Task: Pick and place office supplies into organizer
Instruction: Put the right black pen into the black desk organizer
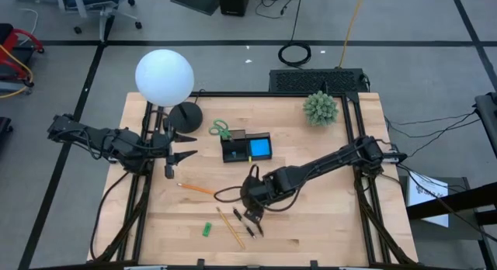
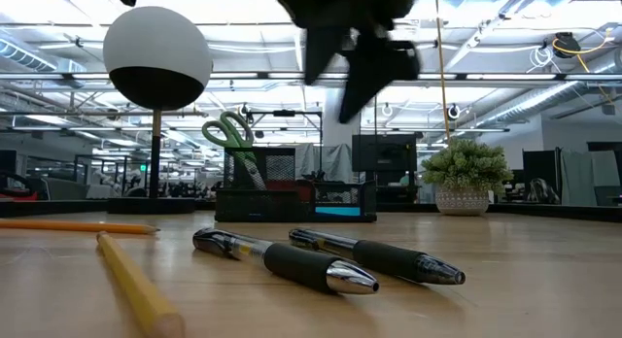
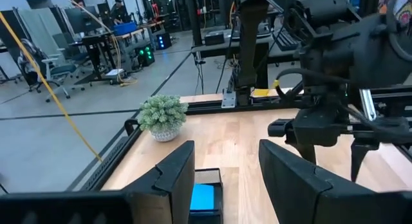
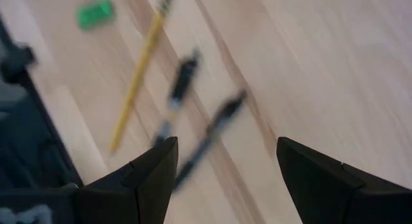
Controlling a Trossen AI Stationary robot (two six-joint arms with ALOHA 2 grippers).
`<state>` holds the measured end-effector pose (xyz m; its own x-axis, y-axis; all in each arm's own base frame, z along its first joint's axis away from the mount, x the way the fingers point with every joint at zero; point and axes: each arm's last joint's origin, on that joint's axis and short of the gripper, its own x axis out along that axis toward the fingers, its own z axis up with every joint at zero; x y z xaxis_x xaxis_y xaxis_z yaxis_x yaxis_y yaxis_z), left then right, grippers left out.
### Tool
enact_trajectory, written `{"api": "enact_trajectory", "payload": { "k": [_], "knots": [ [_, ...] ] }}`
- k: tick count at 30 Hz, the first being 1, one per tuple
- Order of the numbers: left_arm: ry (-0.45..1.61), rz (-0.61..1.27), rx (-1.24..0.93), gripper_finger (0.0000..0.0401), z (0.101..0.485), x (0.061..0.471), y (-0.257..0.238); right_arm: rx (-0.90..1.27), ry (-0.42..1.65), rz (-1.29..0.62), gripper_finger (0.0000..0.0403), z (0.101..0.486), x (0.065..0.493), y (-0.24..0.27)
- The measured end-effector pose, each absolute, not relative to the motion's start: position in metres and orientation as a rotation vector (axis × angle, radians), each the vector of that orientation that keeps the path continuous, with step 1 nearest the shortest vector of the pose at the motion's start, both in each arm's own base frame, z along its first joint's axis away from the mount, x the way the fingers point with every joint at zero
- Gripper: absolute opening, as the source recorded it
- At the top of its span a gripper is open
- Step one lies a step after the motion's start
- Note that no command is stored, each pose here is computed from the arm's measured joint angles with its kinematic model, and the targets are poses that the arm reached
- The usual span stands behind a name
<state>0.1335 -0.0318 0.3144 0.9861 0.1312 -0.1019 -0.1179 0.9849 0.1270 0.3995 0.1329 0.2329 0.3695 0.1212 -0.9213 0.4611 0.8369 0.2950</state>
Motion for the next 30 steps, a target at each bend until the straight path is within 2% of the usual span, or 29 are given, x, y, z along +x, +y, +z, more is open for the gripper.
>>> {"api": "enact_trajectory", "payload": {
  "k": [15, 18, 25, 30],
  "knots": [
    [0.122, 0.118, 0.203, 0.0172, 0.314, 0.131, -0.031, 0.714, 0.729, 0.000, 0.0254, 0.264, 0.435, 0.148],
    [0.120, 0.117, 0.208, 0.0172, 0.314, 0.128, -0.030, 0.763, 0.755, -0.010, 0.0254, 0.263, 0.433, 0.149],
    [0.102, 0.117, 0.211, 0.0172, 0.317, 0.119, -0.027, 0.838, 0.954, -0.273, 0.0254, 0.241, 0.418, 0.145],
    [0.101, 0.111, 0.207, 0.0172, 0.317, 0.112, -0.025, 0.851, 0.922, -0.301, 0.0254, 0.240, 0.416, 0.152]
  ]
}}
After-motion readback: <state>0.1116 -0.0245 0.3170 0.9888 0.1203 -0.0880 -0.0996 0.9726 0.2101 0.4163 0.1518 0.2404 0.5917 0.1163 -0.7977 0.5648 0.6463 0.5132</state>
